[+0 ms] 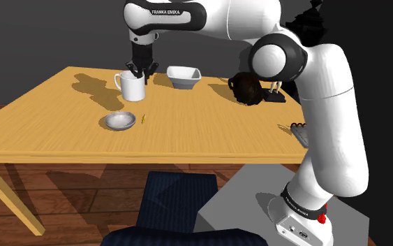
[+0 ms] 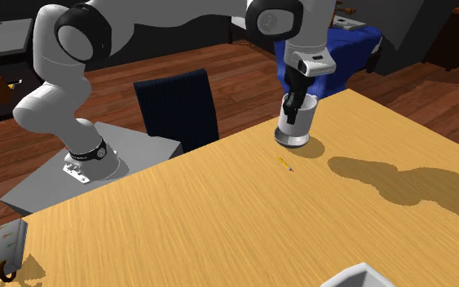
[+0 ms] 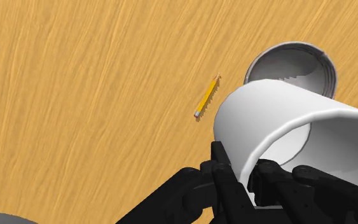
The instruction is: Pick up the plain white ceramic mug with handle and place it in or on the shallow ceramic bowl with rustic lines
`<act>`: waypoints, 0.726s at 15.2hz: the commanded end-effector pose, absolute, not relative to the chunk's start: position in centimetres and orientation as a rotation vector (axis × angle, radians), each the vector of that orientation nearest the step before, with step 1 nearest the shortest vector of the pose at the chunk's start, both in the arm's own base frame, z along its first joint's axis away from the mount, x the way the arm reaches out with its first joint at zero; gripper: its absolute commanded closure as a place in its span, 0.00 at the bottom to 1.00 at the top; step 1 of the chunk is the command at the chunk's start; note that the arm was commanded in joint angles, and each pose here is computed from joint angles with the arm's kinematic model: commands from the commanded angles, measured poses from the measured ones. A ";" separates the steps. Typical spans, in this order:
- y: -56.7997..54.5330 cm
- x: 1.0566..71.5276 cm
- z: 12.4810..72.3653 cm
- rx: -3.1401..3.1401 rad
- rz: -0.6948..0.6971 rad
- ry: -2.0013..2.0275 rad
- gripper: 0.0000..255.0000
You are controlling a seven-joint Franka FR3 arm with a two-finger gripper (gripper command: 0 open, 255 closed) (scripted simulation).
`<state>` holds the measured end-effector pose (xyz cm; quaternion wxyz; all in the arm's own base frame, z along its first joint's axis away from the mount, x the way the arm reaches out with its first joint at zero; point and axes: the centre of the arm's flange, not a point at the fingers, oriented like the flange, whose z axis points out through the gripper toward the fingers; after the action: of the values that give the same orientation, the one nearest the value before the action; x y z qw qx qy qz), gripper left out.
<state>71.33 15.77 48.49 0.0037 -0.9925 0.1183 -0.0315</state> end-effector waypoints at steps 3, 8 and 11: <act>20.9 72.2 48.6 -3.111 -0.100 0.374 1.00; 24.2 72.7 47.7 -3.111 -0.100 0.374 1.00; 24.2 72.7 46.1 -3.111 -0.100 0.374 1.00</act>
<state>72.68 24.13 46.67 0.0033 -0.9924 0.1191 -0.0312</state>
